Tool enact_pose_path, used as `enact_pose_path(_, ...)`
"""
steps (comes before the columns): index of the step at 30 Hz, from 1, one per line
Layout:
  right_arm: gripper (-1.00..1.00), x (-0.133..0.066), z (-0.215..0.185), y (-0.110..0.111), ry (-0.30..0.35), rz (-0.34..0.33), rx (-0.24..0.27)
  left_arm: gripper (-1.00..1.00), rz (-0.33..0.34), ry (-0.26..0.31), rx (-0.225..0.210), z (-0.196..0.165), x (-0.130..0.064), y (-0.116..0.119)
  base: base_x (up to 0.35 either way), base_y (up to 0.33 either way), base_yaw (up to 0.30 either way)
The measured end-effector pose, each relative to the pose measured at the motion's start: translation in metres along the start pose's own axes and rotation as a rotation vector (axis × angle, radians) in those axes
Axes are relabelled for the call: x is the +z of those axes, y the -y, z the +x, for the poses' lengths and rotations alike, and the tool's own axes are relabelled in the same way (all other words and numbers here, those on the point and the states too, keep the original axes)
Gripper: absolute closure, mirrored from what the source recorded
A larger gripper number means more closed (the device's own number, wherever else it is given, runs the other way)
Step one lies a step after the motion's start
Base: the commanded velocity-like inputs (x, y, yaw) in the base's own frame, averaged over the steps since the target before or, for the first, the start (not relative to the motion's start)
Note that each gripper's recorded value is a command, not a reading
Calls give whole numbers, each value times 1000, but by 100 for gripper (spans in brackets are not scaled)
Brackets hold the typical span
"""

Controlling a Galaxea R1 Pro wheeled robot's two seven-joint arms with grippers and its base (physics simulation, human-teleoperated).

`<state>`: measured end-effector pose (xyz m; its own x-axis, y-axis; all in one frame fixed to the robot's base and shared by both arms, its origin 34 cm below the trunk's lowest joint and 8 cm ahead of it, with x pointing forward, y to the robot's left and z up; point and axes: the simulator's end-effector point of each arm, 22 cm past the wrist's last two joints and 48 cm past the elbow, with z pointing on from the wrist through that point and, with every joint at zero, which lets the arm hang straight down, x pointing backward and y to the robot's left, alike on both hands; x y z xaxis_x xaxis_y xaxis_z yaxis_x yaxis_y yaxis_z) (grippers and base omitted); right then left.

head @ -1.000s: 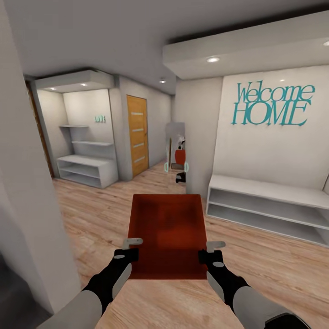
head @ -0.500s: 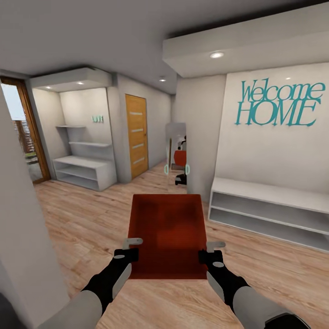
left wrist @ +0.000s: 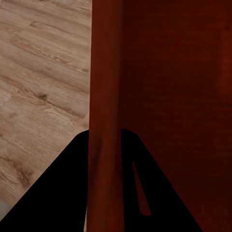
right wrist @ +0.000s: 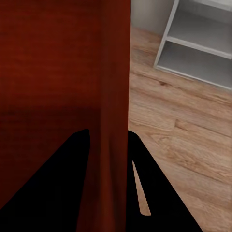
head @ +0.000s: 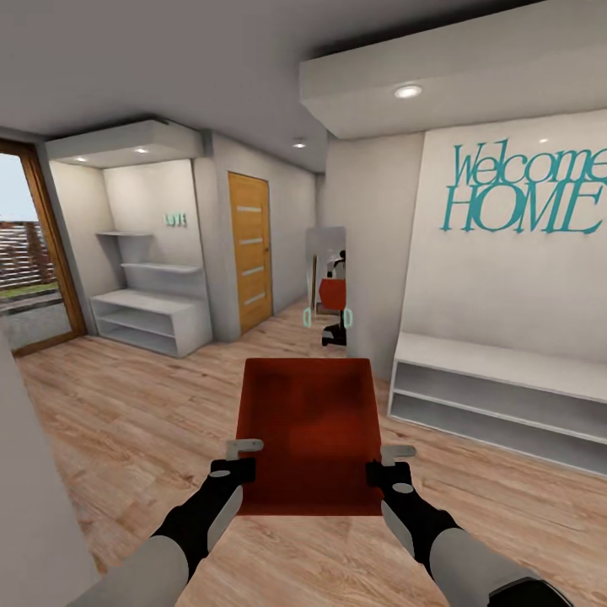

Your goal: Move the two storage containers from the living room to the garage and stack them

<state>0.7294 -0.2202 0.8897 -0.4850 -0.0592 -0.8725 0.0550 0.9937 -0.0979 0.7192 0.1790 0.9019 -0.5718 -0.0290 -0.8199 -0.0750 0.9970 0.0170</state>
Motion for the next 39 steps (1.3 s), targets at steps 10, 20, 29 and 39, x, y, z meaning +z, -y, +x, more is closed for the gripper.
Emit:
enact_pose_path(10,100,0,0,0,0,0,0,100,0,0,0,0,0,0,325,-82,0)
enact_pose_path(20,100,0,0,0,0,0,0,100,0,0,0,0,0,0,325,-86,92)
enact_pose_path(29,100,0,0,0,0,0,0,100,0,0,1,0,0,0,324,-86,264)
enact_pose_path(39,100,0,0,0,0,0,0,100,0,0,0,0,0,0,325,-86,269)
